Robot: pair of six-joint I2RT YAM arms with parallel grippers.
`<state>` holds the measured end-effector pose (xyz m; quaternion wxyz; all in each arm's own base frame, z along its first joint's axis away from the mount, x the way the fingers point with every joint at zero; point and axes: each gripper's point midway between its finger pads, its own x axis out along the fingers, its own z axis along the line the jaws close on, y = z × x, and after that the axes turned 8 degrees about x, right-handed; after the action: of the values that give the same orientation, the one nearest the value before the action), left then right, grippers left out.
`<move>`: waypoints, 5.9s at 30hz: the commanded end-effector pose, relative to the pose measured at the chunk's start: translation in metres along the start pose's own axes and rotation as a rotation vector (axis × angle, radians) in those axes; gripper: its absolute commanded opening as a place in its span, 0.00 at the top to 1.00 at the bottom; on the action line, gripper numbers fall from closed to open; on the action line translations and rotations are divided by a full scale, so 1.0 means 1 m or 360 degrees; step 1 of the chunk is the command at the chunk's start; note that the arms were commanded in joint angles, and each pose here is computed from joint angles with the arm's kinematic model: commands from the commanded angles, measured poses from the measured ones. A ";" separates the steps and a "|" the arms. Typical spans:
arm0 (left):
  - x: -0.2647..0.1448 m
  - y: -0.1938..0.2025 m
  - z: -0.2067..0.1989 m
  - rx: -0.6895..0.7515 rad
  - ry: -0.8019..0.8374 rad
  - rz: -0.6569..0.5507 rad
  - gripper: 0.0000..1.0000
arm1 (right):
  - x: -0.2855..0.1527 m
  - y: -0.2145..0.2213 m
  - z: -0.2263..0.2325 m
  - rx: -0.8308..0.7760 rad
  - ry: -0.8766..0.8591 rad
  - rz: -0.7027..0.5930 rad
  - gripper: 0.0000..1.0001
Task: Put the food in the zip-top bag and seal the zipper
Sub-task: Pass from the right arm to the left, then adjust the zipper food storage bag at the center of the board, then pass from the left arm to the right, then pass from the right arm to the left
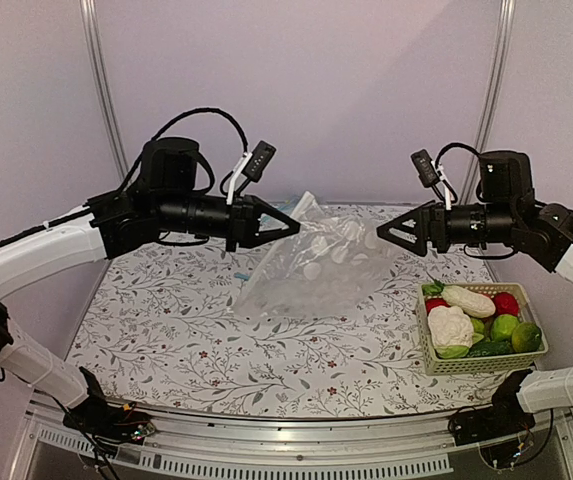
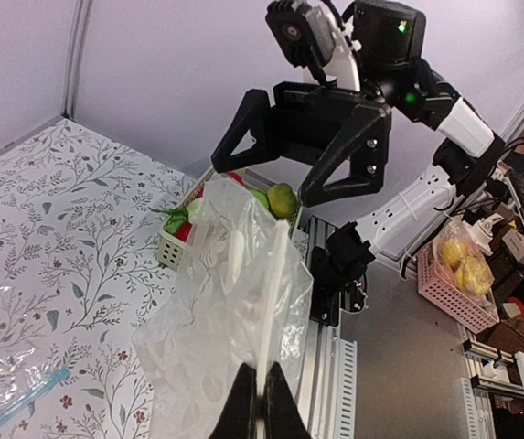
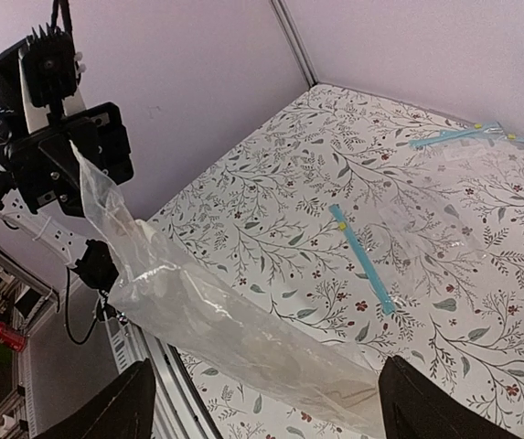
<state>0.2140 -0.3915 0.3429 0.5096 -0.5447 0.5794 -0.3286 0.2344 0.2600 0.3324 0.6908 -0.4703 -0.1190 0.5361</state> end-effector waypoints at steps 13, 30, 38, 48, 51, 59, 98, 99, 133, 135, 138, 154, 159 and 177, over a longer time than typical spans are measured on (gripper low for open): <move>-0.016 0.000 -0.011 -0.0038 0.0150 0.0021 1.00 | 0.003 0.022 -0.027 -0.0160 0.0193 0.0209 0.33; -0.035 -0.005 0.023 -0.0069 -0.0134 -0.0068 1.00 | 0.007 0.026 -0.046 -0.0133 0.0318 0.0217 0.99; -0.047 -0.002 0.039 -0.0133 -0.0238 -0.0100 1.00 | 0.008 0.032 -0.049 -0.0057 0.0313 0.0176 1.00; -0.033 0.009 0.042 -0.0166 -0.0190 -0.0038 1.00 | 0.003 0.017 -0.036 -0.0019 0.0269 0.0107 0.58; -0.020 0.016 0.037 -0.0158 -0.0139 0.0018 1.00 | -0.004 0.002 -0.023 -0.0032 0.0226 0.0045 0.42; 0.022 0.034 0.024 -0.0084 -0.0050 0.0208 1.00 | 0.012 -0.010 0.020 -0.0098 -0.0015 0.0063 0.28; 0.022 0.040 0.027 -0.0029 -0.0166 0.0214 0.16 | 0.082 -0.014 0.035 0.0086 -0.0229 0.0031 1.00; 0.017 0.040 0.029 -0.0042 -0.0179 0.0203 0.15 | 0.077 -0.018 0.035 0.0087 -0.0232 0.0003 1.00; -0.062 0.070 0.069 -0.0185 -0.0435 -0.0184 0.03 | -0.003 -0.075 0.070 0.0184 -0.0429 -0.0427 1.00; -0.060 0.068 0.068 -0.0201 -0.0404 -0.0213 0.09 | -0.004 -0.076 0.068 0.0212 -0.0425 -0.0449 1.00; -0.057 0.067 0.067 -0.0216 -0.0371 -0.0244 0.19 | -0.007 -0.080 0.070 0.0218 -0.0439 -0.0491 1.00; -0.052 0.062 0.074 -0.0241 -0.0375 -0.0309 0.44 | -0.014 -0.084 0.073 0.0259 -0.0475 -0.0550 1.00; -0.052 0.058 0.076 -0.0235 -0.0388 -0.0338 0.56 | -0.017 -0.086 0.074 0.0257 -0.0482 -0.0564 1.00; -0.049 0.053 0.081 -0.0224 -0.0407 -0.0364 0.83 | -0.010 -0.083 0.065 0.0308 -0.0448 -0.0563 1.00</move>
<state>0.2630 -0.3209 0.2848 0.4949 -0.6750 0.4733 -0.2746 0.2344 0.2905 0.4365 0.7837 -0.2945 -0.2467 0.4880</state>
